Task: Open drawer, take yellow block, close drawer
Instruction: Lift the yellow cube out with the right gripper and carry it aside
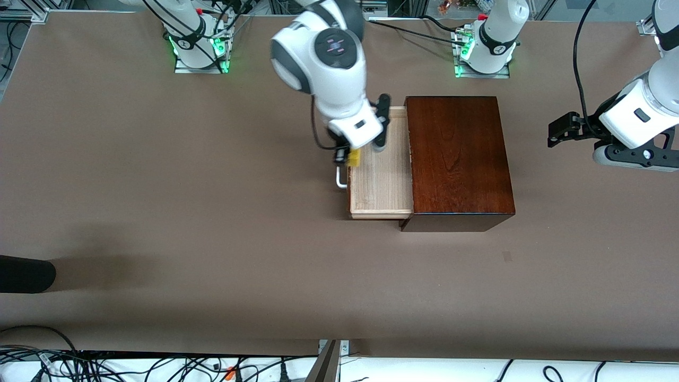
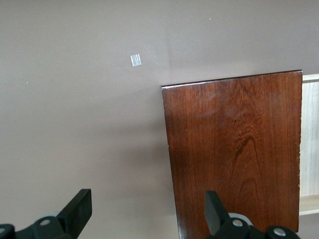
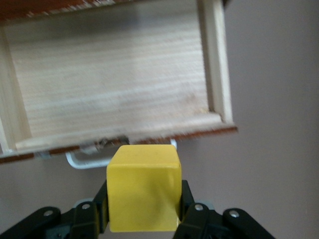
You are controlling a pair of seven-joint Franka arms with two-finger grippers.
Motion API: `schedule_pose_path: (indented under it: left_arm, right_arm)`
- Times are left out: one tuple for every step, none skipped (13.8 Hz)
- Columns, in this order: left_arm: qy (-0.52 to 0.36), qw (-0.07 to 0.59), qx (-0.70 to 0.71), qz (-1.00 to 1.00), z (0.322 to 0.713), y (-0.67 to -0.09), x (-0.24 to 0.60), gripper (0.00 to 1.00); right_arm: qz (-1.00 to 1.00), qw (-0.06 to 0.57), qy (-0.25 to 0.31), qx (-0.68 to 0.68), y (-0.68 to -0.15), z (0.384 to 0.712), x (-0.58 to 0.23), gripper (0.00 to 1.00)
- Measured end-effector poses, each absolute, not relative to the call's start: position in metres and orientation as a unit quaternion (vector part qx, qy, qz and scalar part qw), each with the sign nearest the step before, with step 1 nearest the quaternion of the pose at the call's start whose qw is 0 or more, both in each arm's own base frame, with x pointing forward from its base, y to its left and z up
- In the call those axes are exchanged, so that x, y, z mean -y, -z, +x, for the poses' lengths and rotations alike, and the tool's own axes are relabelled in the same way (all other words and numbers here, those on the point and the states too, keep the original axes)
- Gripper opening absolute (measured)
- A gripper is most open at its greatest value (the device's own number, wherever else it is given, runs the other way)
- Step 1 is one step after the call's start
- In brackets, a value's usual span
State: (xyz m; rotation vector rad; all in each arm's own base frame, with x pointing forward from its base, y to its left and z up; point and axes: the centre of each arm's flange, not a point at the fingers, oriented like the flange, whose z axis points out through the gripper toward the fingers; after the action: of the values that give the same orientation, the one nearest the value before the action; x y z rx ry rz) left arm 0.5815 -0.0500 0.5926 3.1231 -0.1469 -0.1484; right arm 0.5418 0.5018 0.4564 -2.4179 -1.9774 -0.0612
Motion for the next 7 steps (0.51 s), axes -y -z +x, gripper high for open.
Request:
schedule_pose_path:
  left_arm:
    - [0.047, 0.006, 0.047, 0.998, 0.582, -0.593, 0.05, 1.0]
    - [0.047, 0.006, 0.047, 0.998, 0.582, -0.593, 0.05, 1.0]
    - [0.047, 0.006, 0.047, 0.998, 0.582, -0.593, 0.05, 1.0]
    - [0.047, 0.006, 0.047, 0.998, 0.582, -0.593, 0.05, 1.0]
    - [0.047, 0.006, 0.047, 0.998, 0.582, -0.593, 0.05, 1.0]
    - [0.047, 0.006, 0.048, 0.998, 0.581, -0.593, 0.051, 1.0]
    - [0.048, 0.006, 0.048, 0.998, 0.581, -0.593, 0.051, 1.0]
  right_arm:
    - [-0.787, 0.009, 0.015, 0.616, -0.459, 0.56, -0.477, 0.55]
    - [-0.8, 0.01, 0.011, 0.599, -0.461, 0.578, -0.452, 0.55]
    - [-0.813, 0.013, 0.009, 0.581, -0.465, 0.596, -0.426, 0.55]
    - [-0.825, 0.017, 0.008, 0.564, -0.469, 0.61, -0.402, 0.55]
    - [-0.836, 0.02, 0.006, 0.548, -0.473, 0.623, -0.378, 0.55]
    - [-0.846, 0.022, 0.003, 0.532, -0.476, 0.634, -0.354, 0.55]
    - [-0.856, 0.023, -0.001, 0.517, -0.479, 0.644, -0.33, 0.55]
